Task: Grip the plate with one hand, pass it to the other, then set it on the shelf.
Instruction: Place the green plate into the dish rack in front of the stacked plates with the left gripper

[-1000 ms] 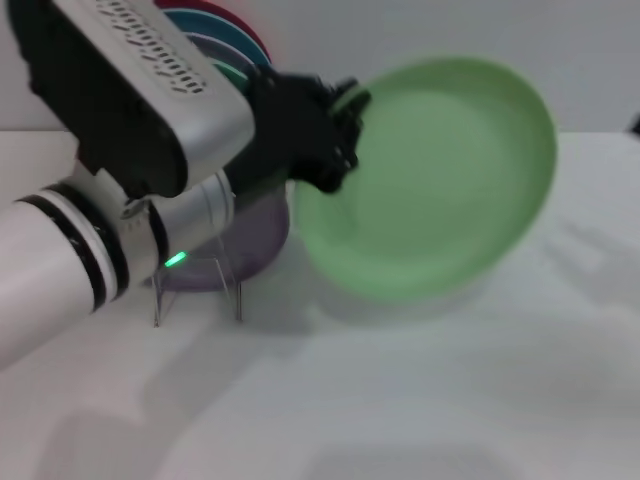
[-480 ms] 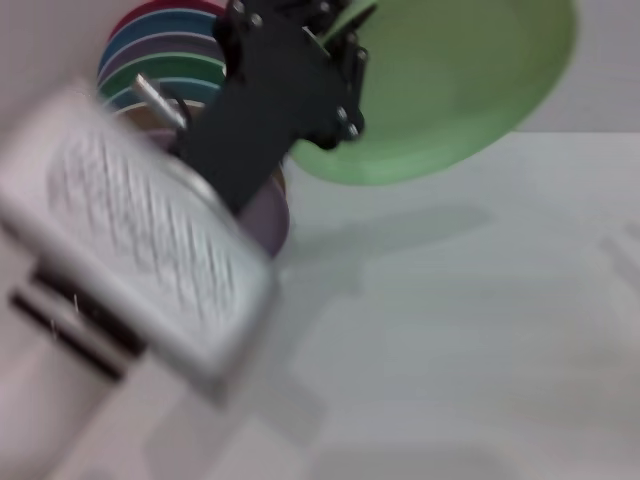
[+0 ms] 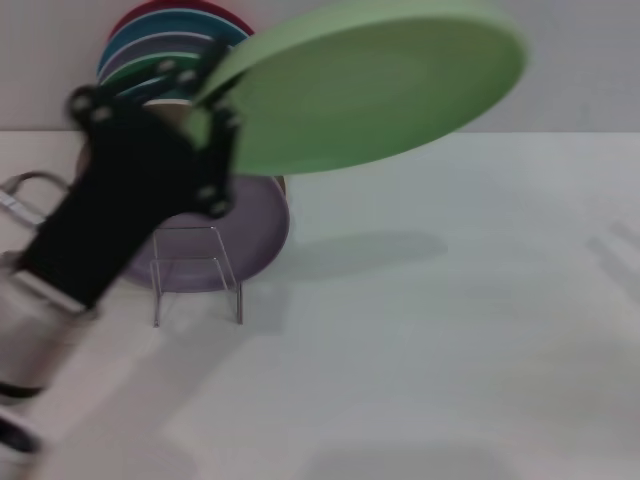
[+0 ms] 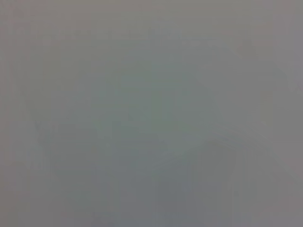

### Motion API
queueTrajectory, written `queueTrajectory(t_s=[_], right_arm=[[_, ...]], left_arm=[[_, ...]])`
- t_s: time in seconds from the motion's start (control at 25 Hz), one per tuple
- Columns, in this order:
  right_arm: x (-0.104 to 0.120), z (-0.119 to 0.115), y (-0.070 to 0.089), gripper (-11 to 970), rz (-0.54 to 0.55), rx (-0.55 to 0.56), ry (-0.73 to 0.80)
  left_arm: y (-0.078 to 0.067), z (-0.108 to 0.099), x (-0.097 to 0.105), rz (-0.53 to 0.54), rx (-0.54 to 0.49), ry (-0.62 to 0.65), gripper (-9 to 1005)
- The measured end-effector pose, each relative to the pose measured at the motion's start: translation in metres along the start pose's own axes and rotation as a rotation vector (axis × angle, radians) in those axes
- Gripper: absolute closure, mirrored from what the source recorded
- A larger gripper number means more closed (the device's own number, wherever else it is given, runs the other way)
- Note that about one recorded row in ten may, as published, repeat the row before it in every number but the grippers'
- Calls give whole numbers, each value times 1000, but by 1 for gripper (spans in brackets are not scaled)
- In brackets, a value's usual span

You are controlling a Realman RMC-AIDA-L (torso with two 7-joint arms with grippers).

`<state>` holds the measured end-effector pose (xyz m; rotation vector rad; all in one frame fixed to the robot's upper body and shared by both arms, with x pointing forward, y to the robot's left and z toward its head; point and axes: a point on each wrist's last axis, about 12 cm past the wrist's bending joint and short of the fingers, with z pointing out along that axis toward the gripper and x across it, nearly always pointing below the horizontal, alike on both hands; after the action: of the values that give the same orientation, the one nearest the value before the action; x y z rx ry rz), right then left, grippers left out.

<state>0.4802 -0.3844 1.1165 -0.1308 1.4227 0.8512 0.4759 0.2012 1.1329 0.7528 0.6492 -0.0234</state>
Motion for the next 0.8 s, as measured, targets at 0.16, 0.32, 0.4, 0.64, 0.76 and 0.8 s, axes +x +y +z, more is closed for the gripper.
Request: queueTrajectory(t_s=[0.16,0.32,0.4,0.64,0.76,0.8], right_arm=[[1,1,1,370,3,-7,3],[3,3,2,370,10,-20,15],[4,4,3,370,13,-24,19],[5,5,3,370,14,-27,18],[5,6,3,370,15,-31,21],[6,7,3,370,16,-35,25]], left_arm=[[22,-30,31,-54,-22,-19,927],[32,-48,45,-73,-35,28,927],[34,-52,48,-66,-27,48,927],[36,-60,53,-53,-2,85,927],[39,-68,56,-39,16,118,927],[39,-70,57,-35,22,126,927]])
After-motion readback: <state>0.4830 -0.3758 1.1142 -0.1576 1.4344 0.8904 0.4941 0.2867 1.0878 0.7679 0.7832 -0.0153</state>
